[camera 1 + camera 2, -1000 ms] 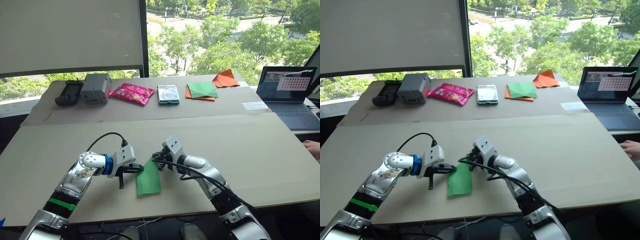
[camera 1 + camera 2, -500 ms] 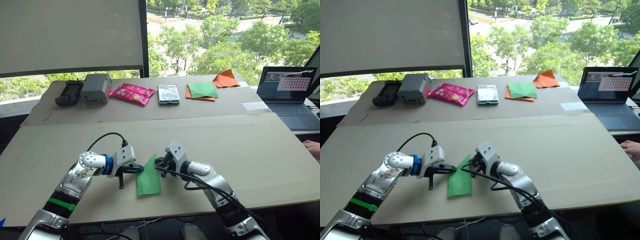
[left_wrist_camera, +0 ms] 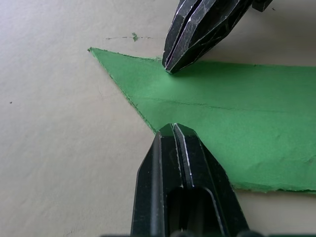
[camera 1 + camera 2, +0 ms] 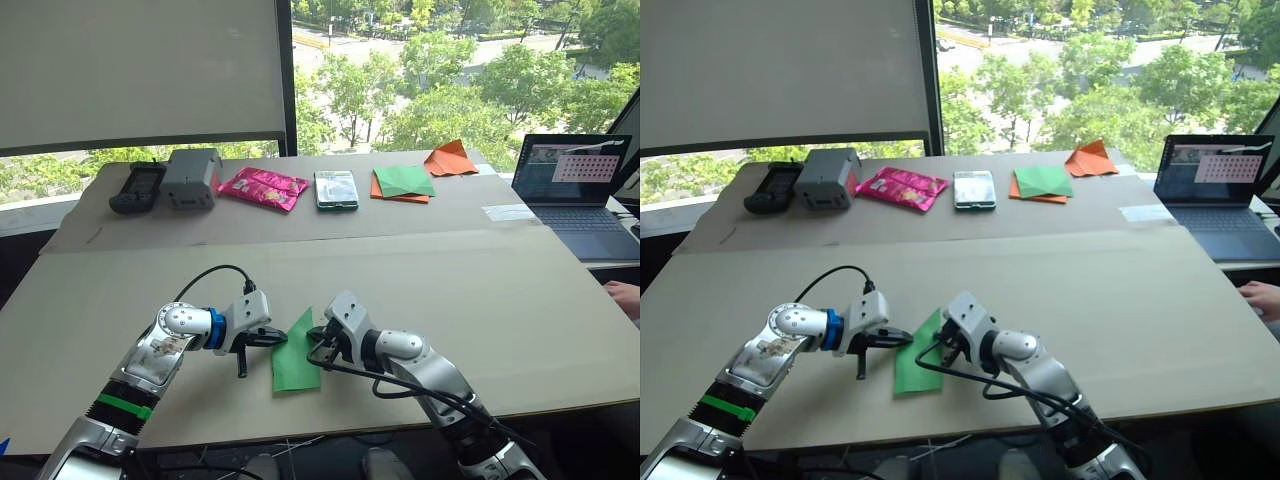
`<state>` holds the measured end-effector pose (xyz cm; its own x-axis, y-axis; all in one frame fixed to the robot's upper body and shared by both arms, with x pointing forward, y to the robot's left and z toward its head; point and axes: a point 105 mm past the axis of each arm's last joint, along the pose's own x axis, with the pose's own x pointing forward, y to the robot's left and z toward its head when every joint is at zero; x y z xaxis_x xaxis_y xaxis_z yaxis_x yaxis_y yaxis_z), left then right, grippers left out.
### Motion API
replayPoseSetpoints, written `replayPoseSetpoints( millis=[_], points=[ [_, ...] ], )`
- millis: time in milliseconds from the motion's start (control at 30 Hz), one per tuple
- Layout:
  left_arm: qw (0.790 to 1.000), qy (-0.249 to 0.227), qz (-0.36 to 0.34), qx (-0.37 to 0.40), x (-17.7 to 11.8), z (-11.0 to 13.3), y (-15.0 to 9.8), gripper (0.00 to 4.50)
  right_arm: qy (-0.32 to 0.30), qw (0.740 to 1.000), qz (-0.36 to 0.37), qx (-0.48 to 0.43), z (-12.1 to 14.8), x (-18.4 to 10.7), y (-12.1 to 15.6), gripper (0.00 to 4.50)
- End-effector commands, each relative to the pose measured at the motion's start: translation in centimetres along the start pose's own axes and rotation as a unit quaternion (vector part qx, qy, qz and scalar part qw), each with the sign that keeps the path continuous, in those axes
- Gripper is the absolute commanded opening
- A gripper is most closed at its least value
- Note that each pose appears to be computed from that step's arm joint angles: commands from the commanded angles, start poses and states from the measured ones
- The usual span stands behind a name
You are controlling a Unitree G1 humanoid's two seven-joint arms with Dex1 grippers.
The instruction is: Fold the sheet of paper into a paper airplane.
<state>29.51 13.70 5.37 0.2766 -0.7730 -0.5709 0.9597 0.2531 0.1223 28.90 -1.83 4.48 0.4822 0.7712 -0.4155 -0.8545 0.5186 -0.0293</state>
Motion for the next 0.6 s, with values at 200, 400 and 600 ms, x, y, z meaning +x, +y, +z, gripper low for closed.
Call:
replayPoseSetpoints(
  millis=[200, 400, 600],
  points=[
    [0.999, 0.044, -0.012, -0.022, 0.6, -2.4, -0.8, 0.02, 0.082, 0.994, 0.064, 0.040, -4.5, -0.3, 3.3, 0.00],
    [0.999, 0.044, -0.013, -0.022, 0.7, -2.4, -0.8, 0.02, 0.090, 0.992, 0.079, 0.042, -4.8, -0.7, 4.0, 0.00],
    [0.999, 0.045, -0.013, -0.022, 0.7, -2.4, -0.8, 0.02, 0.098, 0.991, 0.076, 0.054, -5.4, -1.1, 3.8, 0.00]
  ],
)
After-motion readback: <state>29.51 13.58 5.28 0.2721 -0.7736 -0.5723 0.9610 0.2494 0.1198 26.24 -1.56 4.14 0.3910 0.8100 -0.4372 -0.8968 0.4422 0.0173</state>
